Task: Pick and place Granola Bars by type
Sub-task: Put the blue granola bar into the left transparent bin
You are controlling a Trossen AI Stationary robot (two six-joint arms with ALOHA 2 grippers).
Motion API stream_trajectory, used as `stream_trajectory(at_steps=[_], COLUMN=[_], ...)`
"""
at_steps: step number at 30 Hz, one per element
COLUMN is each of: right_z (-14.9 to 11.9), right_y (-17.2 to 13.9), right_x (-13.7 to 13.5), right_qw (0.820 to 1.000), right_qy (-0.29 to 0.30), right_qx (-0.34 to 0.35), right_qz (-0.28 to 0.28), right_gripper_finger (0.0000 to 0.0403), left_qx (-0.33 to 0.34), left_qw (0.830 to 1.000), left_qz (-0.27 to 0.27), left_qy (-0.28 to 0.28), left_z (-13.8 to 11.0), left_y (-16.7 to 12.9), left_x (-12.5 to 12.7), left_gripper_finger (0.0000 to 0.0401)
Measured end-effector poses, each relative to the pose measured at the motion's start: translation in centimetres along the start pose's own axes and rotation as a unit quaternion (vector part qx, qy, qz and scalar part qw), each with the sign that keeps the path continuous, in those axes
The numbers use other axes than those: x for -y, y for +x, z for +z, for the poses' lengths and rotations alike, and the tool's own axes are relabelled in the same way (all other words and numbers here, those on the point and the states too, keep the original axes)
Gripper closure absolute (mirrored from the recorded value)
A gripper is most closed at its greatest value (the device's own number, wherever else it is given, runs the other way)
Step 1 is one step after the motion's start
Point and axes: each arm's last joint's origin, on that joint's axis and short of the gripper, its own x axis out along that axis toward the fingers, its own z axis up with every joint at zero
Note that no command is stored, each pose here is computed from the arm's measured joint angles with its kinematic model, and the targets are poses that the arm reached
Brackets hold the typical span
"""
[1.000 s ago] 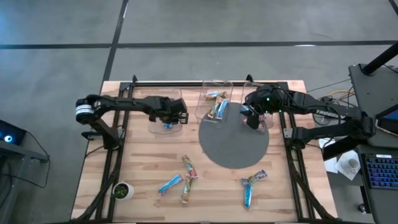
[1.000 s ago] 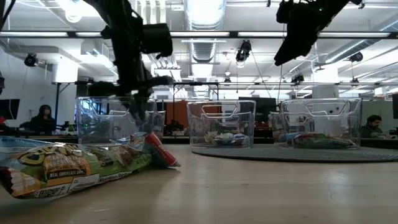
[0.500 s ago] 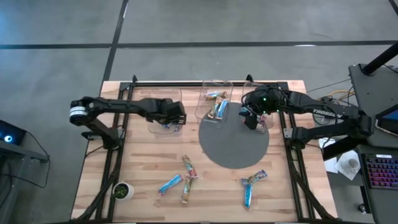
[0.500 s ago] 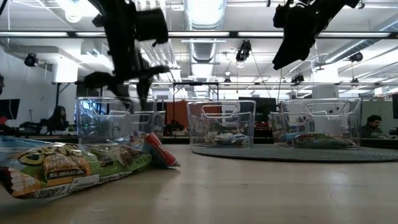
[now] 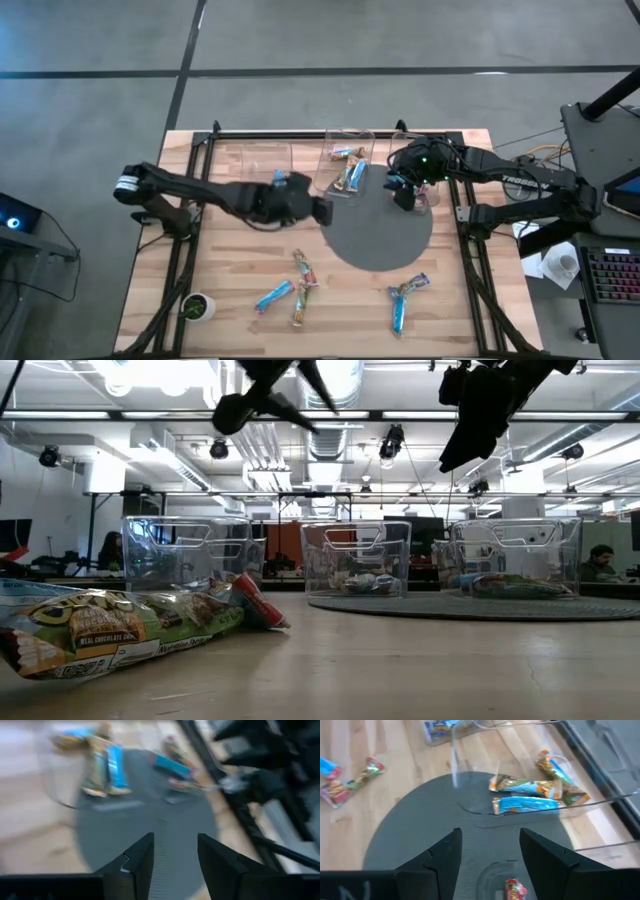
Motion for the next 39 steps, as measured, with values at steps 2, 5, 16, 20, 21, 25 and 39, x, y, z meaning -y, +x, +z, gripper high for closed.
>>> stream_trajectory(at_steps=[2, 5, 16, 20, 21, 25, 39], right_z=[0.0, 0.0, -1.3, -1.4, -1.4, -1.9, -7.3], right_y=[0.0, 0.0, -1.2, -1.8, -1.8, -1.7, 0.0], right_x=[-0.1, -0.3, -2.2, -3.2, -3.3, -3.2, -8.1], right_qw=[1.000, 0.999, 0.988, 0.986, 0.987, 0.993, 0.972], right_qy=[0.000, 0.000, -0.052, -0.064, -0.061, -0.041, -0.015], right_qx=[-0.001, -0.003, -0.041, -0.031, -0.031, -0.054, -0.179], right_qz=[0.015, 0.044, 0.137, 0.149, 0.143, 0.096, 0.155], right_gripper_finger=[0.0213, 0.0213, 0.0213, 0.0213, 0.0213, 0.0213, 0.0213], left_qx=[-0.005, -0.014, 0.041, 0.065, 0.062, -0.002, -0.102], left_qw=[1.000, 0.999, 0.993, 0.994, 0.995, 0.999, 0.988], left_qz=[-0.019, -0.029, -0.024, -0.034, -0.029, -0.026, 0.010], left_qy=[-0.012, -0.038, -0.111, -0.079, -0.068, -0.022, 0.111], left_z=[-1.2, -2.9, -5.9, -5.3, -5.1, -3.8, -2.4], left_y=[0.3, 0.7, -2.1, -2.3, -2.1, -0.7, 0.5], left_x=[1.0, 2.2, 3.5, 3.6, 3.4, 2.6, 0.4], left_gripper_finger=[0.0268, 0.0268, 0.0268, 0.0268, 0.0268, 0.0268, 0.0268])
